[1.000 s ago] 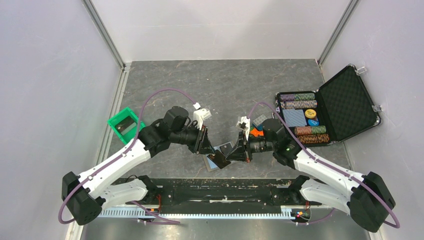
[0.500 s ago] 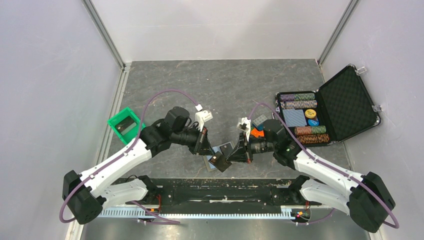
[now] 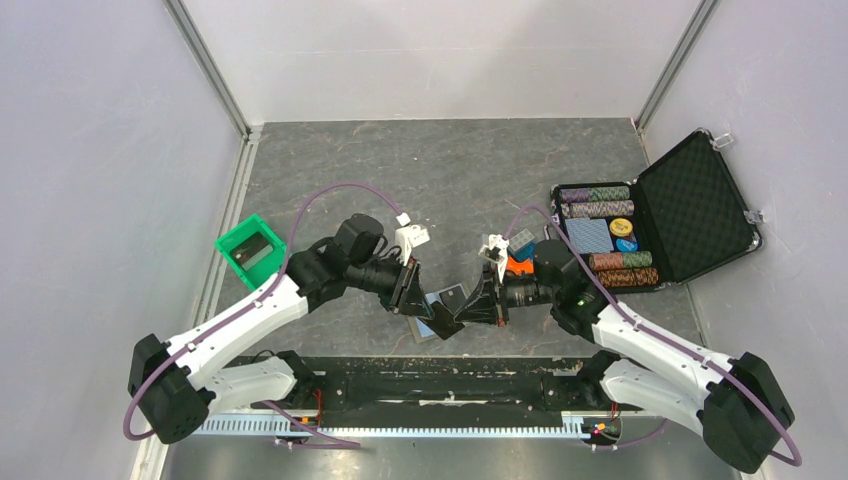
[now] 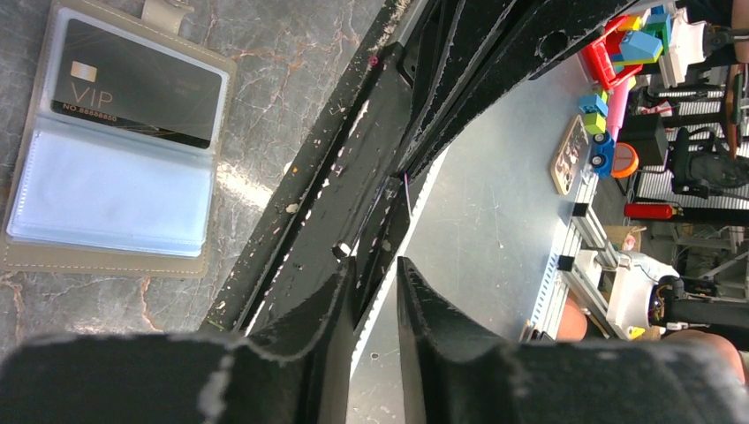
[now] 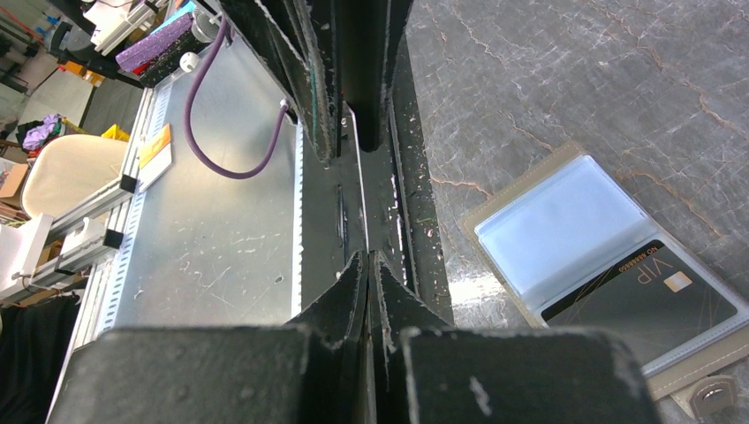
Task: Take the credit cards out of the card holder
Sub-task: Remove the credit card from the card holder, then place the credit card in the storage box.
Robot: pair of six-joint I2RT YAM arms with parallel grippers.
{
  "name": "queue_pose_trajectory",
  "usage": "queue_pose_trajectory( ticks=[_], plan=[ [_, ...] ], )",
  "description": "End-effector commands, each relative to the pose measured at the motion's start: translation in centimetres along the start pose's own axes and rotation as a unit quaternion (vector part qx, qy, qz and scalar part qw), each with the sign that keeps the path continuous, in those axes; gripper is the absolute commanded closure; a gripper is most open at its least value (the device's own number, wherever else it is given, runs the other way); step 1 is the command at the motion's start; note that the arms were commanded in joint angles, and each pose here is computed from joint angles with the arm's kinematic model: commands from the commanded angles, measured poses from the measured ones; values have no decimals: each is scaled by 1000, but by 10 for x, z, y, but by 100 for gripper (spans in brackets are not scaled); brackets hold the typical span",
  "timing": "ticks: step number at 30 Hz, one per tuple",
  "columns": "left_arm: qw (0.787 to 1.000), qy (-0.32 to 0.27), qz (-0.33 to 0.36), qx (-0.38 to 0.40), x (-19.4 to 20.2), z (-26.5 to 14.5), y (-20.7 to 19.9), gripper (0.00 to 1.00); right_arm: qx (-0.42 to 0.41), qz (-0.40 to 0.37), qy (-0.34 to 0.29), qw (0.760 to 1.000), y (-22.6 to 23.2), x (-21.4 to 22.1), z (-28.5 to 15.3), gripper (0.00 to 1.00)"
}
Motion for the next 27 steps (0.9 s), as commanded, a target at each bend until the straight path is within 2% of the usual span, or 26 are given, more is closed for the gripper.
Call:
queue_pose_trajectory(
  ticks=[1,3,5,9,11,13,20,24,27],
  plan=[
    [999,5,37,29,1,-1,-7,80,-7,-19,-21,1000,3,-12,-1,100],
    [999,1,38,24,0,-2,-6,89,-6,-16,-19,1000,2,-10,0,100],
    [999,-4,36,10,-2,-2,-2,89,-5,-13,-18,1000,1,-9,0,100],
    [999,-11,35,-8,-4,-3,2,63,-4,-10,-15,1000,0,-6,0,100],
    [999,-15,38,-7,-6,-5,0,57,-5,-7,-12,1000,-1,-3,1,100],
    [999,-18,44,-2,-6,-7,-2,57,-11,-5,-9,1000,1,-1,1,100],
    [998,-18,59,13,-5,-9,-8,63,-19,1,-6,1000,4,2,0,100],
    [998,-5,55,33,-2,-6,-11,77,-20,6,-4,1000,3,3,1,100],
    [998,1,48,39,-1,-4,-11,83,-20,5,-6,1000,4,2,0,100]
  ],
)
Point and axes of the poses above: each gripper's point midway between its finger pads, its own z axis out along the fingers, its own y axis along the line the jaws close on, x = y × z, the point moved 2 cm from there along -z, back along the fingers, and after that the axes turned 7 degrees about -z, right-handed, at the moved point
